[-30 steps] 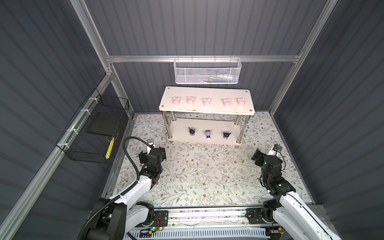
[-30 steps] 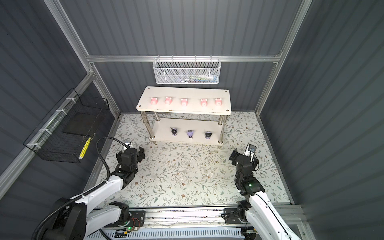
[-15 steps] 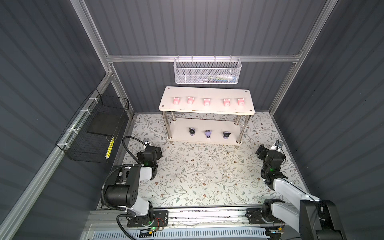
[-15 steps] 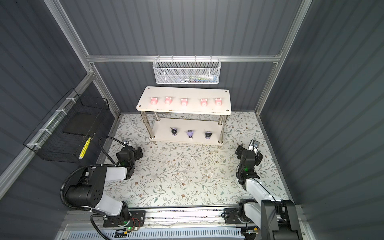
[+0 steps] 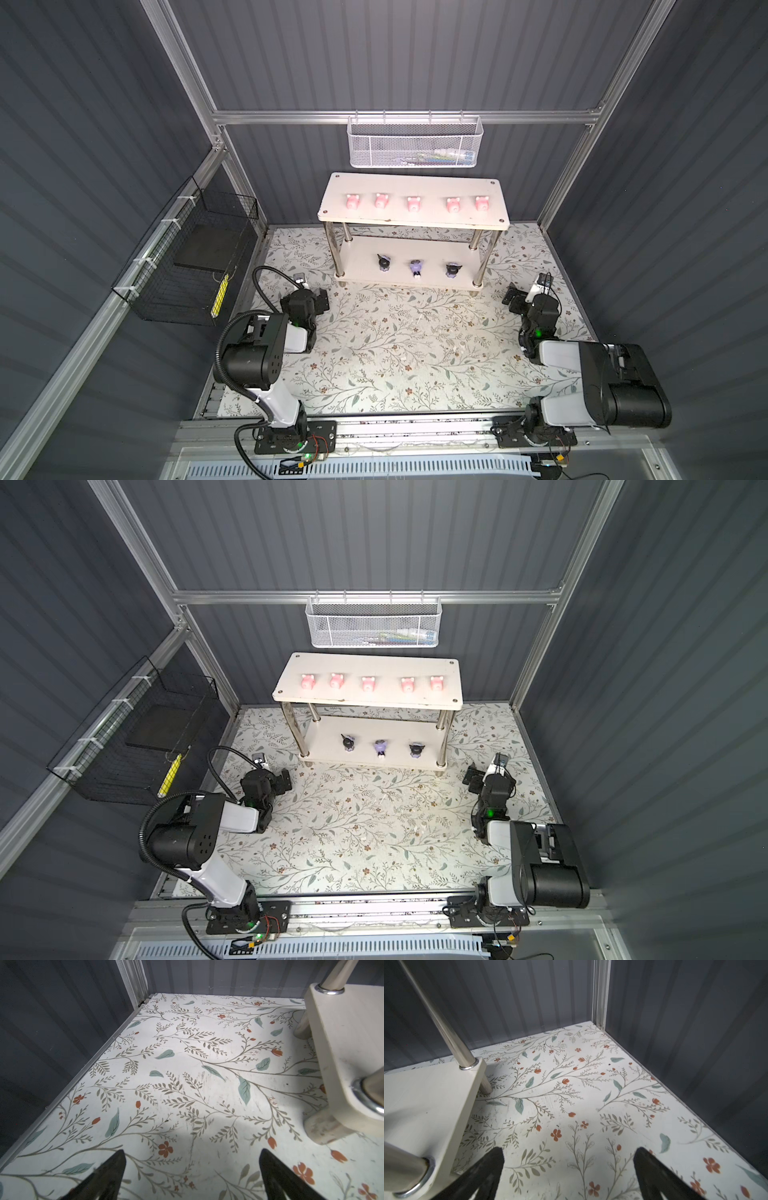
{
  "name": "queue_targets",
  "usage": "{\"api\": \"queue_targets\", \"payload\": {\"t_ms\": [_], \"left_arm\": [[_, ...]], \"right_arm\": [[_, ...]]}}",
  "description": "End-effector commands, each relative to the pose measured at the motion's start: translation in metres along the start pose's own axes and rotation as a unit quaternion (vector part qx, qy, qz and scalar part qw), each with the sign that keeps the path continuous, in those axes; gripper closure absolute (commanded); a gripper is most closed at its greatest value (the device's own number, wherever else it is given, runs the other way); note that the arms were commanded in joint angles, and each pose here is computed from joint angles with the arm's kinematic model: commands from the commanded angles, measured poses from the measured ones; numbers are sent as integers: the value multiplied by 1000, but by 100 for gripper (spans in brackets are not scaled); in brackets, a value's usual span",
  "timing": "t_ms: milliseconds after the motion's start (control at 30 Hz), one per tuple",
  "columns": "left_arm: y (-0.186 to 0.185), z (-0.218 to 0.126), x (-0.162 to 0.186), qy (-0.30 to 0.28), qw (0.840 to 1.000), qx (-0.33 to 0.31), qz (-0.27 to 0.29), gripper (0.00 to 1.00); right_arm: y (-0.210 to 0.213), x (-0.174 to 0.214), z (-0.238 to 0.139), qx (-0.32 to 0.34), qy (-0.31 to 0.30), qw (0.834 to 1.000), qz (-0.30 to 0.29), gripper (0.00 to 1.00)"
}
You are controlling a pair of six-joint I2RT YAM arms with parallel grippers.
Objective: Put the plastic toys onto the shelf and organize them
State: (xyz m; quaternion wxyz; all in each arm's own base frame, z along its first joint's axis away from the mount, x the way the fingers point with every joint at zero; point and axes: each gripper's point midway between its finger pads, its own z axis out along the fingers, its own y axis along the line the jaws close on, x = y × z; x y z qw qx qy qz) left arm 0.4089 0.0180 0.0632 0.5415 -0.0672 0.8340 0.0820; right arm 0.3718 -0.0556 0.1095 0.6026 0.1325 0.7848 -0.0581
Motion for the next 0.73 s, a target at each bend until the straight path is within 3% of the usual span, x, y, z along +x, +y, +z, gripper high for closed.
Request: {"api": "queue_targets", "payload": {"t_ms": [0,700], "left_arm": [[-2,1,-4,-13,1000,7,7,0],[-4,1,-5,-13,1000,8,11,0]], "right_arm": [[6,-11,-3,-15,-24,1000,-2,1],[6,-12,-2,-16,-33,999,-3,1]]}}
